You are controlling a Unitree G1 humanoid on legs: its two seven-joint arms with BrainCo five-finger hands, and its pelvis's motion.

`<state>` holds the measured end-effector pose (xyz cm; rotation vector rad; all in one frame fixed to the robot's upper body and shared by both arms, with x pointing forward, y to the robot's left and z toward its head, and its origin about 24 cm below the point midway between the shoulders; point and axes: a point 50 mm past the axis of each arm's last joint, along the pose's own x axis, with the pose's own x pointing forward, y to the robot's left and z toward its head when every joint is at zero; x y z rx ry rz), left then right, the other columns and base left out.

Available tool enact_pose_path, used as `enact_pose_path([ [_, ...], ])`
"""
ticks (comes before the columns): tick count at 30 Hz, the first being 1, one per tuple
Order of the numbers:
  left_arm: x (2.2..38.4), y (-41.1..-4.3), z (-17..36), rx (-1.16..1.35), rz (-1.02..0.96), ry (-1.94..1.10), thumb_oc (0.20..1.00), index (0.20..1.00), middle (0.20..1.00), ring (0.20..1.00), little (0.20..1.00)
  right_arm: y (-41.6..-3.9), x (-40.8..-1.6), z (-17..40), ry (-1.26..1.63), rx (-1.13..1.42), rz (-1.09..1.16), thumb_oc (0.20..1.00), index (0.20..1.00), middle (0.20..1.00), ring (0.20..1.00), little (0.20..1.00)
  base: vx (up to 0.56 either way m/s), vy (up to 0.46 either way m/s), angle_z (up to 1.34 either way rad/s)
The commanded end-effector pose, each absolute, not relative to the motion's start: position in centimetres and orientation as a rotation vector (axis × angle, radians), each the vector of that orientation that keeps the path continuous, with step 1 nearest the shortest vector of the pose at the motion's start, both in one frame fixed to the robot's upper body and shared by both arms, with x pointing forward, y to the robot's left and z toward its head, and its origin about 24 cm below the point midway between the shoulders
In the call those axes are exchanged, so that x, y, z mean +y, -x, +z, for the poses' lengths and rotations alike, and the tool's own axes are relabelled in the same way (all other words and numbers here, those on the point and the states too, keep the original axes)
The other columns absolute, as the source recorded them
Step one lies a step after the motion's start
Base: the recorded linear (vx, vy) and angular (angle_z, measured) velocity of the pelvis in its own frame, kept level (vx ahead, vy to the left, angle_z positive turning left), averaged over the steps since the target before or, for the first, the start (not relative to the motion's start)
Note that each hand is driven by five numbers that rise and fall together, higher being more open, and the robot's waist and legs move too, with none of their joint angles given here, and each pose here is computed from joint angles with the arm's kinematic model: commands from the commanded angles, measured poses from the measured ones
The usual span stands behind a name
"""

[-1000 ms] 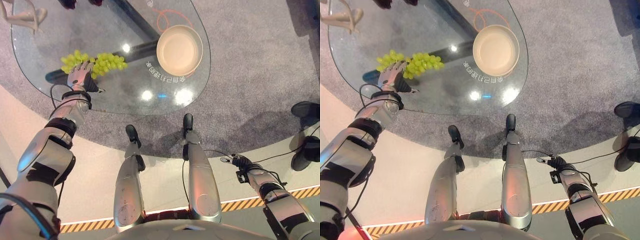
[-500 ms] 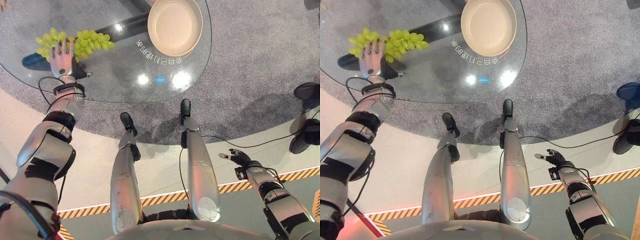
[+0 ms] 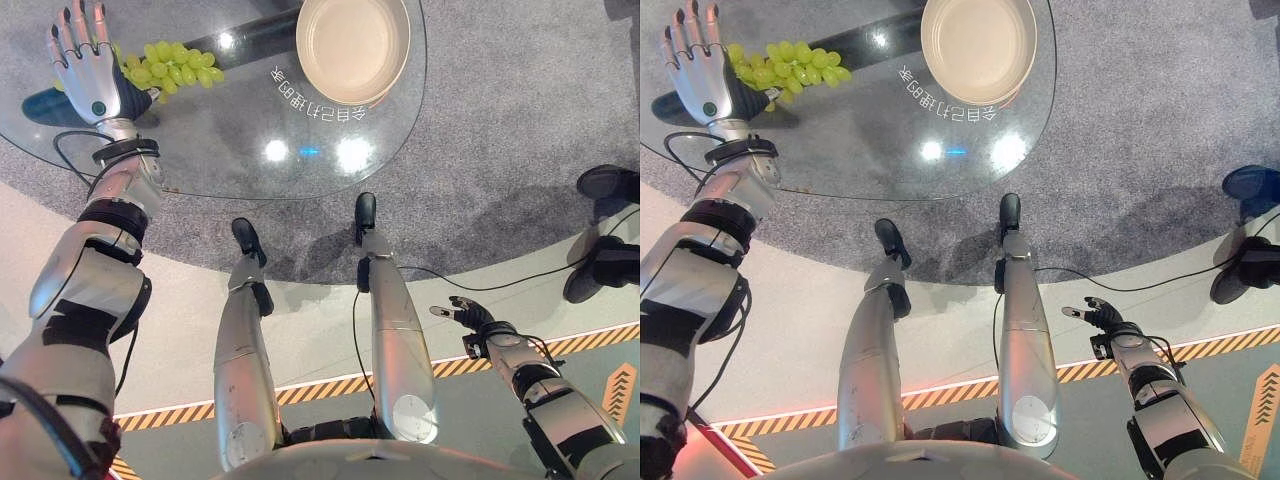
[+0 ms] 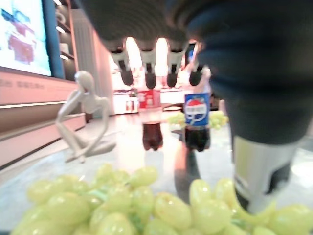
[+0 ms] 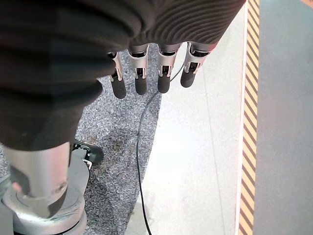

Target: Pick up fruits into the plate

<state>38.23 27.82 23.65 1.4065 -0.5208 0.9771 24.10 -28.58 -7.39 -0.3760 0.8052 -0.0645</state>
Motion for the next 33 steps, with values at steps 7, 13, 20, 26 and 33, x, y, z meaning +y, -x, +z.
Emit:
enact_pose_path([
  [7,28.5,-38.3,26.2,-0.575,0.880,-1.641,1.000,1.000,1.000,1.000,1.000,-23.6,-28.9,-7.0,0.464,0.735,-0.121,1.000,1.000,1.000,1.000,1.000,0.01,0.028,-0.02],
  [13,27.3,-39.0,26.4,-0.568,0.717,-1.709,1.000,1.000,1.000,1.000,1.000,-23.9,-29.7,-6.2,0.487,0.687,-0.158,1.000,1.000,1.000,1.000,1.000,0.00,0.037,-0.02],
  [20,26.1,-39.9,26.2,-0.512,0.559,-1.753,1.000,1.000,1.000,1.000,1.000,-24.4,-29.5,-5.8,0.477,0.679,-0.115,1.000,1.000,1.000,1.000,1.000,-0.01,0.026,-0.05],
  [26,26.9,-40.1,25.6,-0.379,0.559,-1.724,1.000,1.000,1.000,1.000,1.000,-23.8,-30.0,-5.9,0.444,0.673,-0.129,1.000,1.000,1.000,1.000,1.000,0.00,0.012,-0.03],
  [33,30.3,-39.0,25.6,-0.219,0.737,-1.738,1.000,1.000,1.000,1.000,1.000,-22.5,-30.9,-6.5,0.418,0.694,-0.169,1.000,1.000,1.000,1.000,1.000,-0.03,-0.030,-0.04],
])
